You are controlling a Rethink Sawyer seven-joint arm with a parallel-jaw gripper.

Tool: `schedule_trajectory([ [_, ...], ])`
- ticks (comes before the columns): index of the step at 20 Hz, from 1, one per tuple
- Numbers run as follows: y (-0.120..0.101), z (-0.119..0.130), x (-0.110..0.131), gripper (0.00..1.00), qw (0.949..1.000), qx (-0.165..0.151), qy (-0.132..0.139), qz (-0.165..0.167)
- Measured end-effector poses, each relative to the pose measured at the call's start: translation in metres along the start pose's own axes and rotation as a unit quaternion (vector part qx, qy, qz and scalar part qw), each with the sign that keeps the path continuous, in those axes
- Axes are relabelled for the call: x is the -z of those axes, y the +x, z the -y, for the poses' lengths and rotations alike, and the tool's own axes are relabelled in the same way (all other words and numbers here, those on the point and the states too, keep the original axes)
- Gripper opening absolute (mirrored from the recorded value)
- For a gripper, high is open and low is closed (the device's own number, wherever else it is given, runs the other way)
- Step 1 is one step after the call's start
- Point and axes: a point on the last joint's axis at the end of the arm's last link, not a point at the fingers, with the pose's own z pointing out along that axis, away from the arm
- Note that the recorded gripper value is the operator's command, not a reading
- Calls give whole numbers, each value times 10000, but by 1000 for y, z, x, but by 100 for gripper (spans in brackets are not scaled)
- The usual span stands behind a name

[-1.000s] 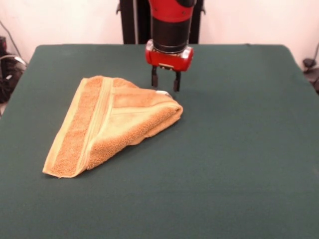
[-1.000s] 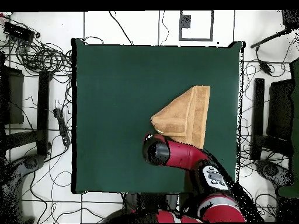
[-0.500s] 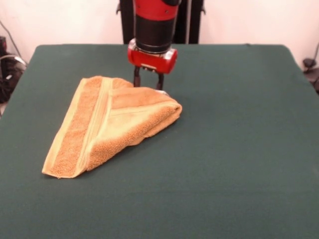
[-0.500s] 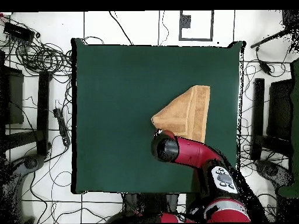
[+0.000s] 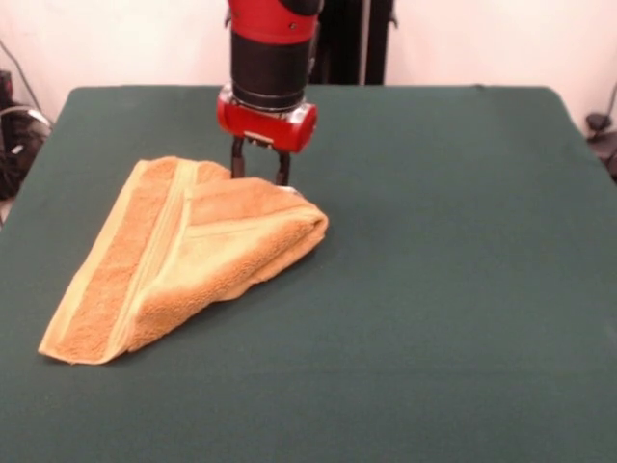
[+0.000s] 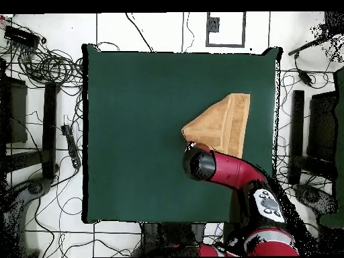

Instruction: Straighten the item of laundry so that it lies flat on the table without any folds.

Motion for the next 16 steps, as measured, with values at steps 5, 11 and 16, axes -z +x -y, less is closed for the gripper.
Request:
schedule_trajectory([
  [5,-11,6,1,100,10000,-60,5,58],
  [11,-19,16,3,100,9998,-203,-62,48],
  [16,-20,23,1,100,9991,-369,-228,-25],
])
